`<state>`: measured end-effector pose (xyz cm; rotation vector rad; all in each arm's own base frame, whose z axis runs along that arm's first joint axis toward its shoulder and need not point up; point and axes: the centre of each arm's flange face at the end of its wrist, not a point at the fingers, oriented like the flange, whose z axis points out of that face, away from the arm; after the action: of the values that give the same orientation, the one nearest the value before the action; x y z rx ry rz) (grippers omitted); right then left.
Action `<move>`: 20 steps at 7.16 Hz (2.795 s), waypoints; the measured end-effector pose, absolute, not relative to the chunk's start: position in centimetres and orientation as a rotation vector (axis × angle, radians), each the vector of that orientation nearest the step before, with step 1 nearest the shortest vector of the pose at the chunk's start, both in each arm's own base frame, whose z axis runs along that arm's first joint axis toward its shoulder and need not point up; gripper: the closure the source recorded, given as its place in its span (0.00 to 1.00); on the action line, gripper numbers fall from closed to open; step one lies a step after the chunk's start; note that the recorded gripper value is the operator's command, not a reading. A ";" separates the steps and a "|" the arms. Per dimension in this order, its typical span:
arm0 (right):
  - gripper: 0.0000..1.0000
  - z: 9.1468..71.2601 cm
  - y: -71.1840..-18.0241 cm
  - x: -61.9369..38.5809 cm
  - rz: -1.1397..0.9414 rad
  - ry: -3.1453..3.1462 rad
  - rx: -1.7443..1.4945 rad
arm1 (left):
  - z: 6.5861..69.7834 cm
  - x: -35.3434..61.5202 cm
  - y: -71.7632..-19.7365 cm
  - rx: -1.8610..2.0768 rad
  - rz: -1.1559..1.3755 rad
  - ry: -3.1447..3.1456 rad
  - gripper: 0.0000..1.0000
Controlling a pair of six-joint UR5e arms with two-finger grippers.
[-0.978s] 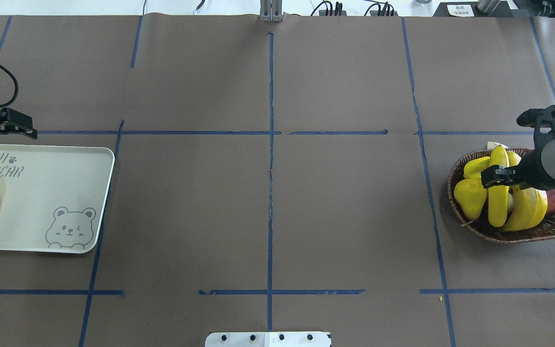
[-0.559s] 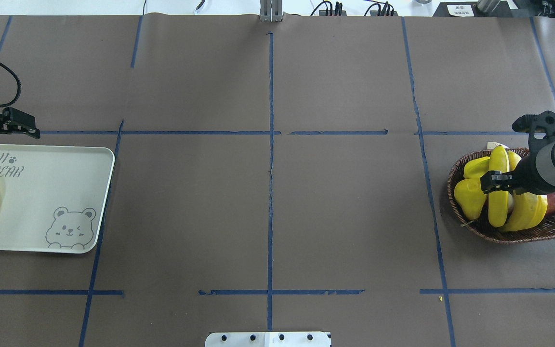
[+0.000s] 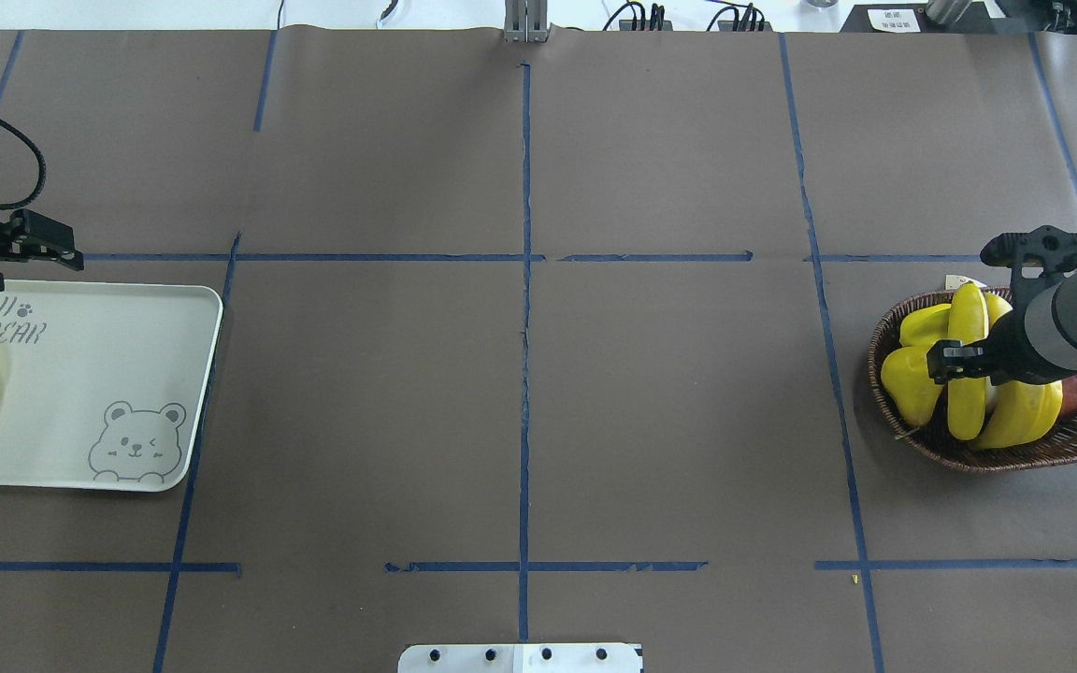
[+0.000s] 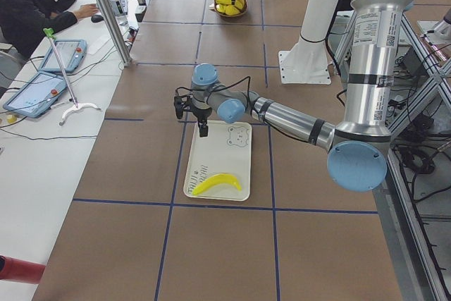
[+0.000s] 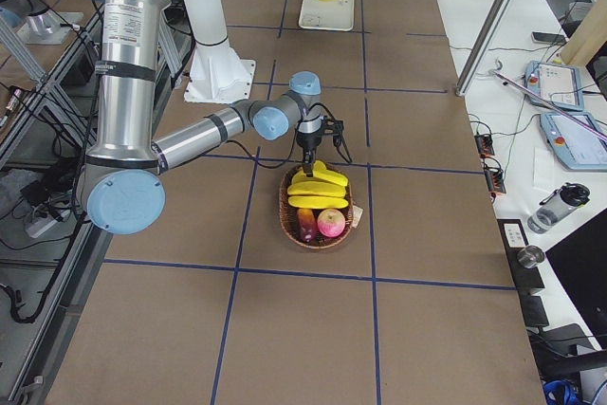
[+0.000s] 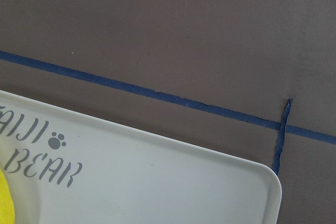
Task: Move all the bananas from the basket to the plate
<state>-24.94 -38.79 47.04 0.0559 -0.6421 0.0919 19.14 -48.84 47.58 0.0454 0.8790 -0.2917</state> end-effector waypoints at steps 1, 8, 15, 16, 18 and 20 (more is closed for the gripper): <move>0.36 47.1 -38.8 -24.9 0.092 -0.641 0.055 | 47.5 19.2 -48.8 0.046 -0.291 0.880 0.00; 0.56 48.1 -39.2 -25.4 0.094 -0.627 0.043 | 47.4 19.1 -48.6 0.047 -0.289 0.881 0.00; 0.99 44.6 -40.1 -21.7 0.135 -0.699 0.074 | 47.4 19.1 -48.6 0.048 -0.289 0.881 0.00; 0.99 42.2 -40.1 -19.7 0.149 -0.758 0.081 | 47.3 19.1 -48.6 0.048 -0.288 0.882 0.00; 1.00 36.8 -39.7 -17.0 0.131 -0.923 0.073 | 46.9 19.7 -48.7 0.042 -0.289 0.889 0.00; 1.00 30.9 -40.5 -19.2 0.035 -1.071 0.077 | 42.4 24.0 -49.2 0.026 -0.302 0.958 0.00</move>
<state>-19.22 -40.52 30.89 0.0772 -1.0708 0.0349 24.02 -49.23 42.37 0.0259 0.9585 -0.3024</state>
